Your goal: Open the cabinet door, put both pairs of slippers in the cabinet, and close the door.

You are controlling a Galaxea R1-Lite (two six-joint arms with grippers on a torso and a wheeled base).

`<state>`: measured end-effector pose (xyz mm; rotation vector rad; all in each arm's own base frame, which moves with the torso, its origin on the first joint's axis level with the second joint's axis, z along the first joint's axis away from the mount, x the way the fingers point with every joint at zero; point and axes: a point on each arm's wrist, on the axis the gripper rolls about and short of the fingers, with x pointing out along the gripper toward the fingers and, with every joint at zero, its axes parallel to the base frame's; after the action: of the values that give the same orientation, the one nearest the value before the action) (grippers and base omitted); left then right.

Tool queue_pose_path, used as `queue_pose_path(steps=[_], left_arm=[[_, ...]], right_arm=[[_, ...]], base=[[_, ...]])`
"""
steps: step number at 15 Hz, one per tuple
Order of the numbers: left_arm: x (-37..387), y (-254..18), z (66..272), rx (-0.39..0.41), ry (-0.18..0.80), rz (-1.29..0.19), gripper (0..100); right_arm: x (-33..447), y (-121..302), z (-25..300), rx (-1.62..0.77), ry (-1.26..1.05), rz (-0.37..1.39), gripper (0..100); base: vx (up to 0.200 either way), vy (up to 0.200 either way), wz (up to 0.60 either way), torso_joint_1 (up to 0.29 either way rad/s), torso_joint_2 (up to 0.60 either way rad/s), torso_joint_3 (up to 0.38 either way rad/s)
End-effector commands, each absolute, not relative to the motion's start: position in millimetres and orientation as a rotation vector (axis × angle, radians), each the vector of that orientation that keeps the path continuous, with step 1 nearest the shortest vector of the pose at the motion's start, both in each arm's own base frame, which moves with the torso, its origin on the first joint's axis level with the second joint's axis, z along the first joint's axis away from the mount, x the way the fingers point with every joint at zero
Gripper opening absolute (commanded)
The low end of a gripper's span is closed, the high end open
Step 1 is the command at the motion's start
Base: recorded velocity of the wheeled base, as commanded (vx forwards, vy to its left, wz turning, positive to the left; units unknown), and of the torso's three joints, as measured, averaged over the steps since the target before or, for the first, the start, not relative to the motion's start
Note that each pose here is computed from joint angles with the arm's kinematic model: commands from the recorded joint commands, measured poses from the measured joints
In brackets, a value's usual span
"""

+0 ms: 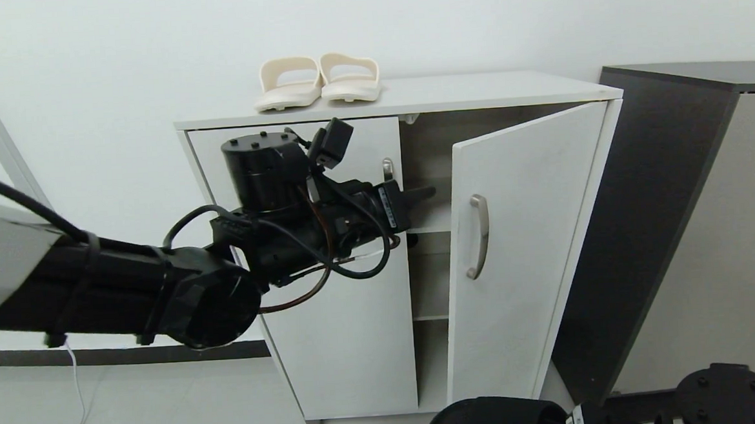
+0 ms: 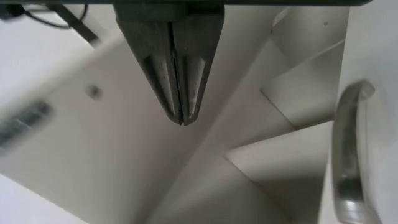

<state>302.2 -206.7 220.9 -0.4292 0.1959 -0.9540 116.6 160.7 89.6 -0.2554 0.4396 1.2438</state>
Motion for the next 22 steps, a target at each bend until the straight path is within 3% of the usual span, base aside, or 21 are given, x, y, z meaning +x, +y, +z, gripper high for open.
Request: queue_pose_path(steps=[1,3,7,11,14,19,22], left_arm=[[320,-217,203,-0.433,0.234,-0.943,0],[319,-218,202,-0.433,0.236,-0.944,0],[319,-219,199,-0.431,0.246,-0.945,0],[289,-247,196,-0.421,0.227,-1.059,0],[269,-260,199,-0.411,0.194,-1.128,0],[279,-242,193,-0.407,0.179,-1.074,0],[277,-220,204,-0.412,0.150,-1.034,0]], right_arm=[[117,161,88,-0.258,0.448,1.245,0],[118,162,85,-0.262,0.461,1.244,0],[115,164,81,-0.272,0.481,1.258,0],[113,163,79,-0.278,0.491,1.264,0],[112,164,80,-0.285,0.477,1.273,0],[112,164,79,-0.289,0.480,1.273,0],[114,165,80,-0.284,0.473,1.266,0]], base=[[0.000,0.000,0.00,0.000,0.00,0.000],[0.000,0.000,0.00,0.000,0.00,0.000],[-0.200,0.000,0.00,0.004,0.00,0.001],[-0.200,0.000,0.00,-0.002,0.00,0.002],[0.000,0.000,0.00,0.000,0.00,0.000],[0.000,0.000,0.00,0.000,0.00,0.000],[0.000,0.000,0.00,0.000,0.00,0.000]])
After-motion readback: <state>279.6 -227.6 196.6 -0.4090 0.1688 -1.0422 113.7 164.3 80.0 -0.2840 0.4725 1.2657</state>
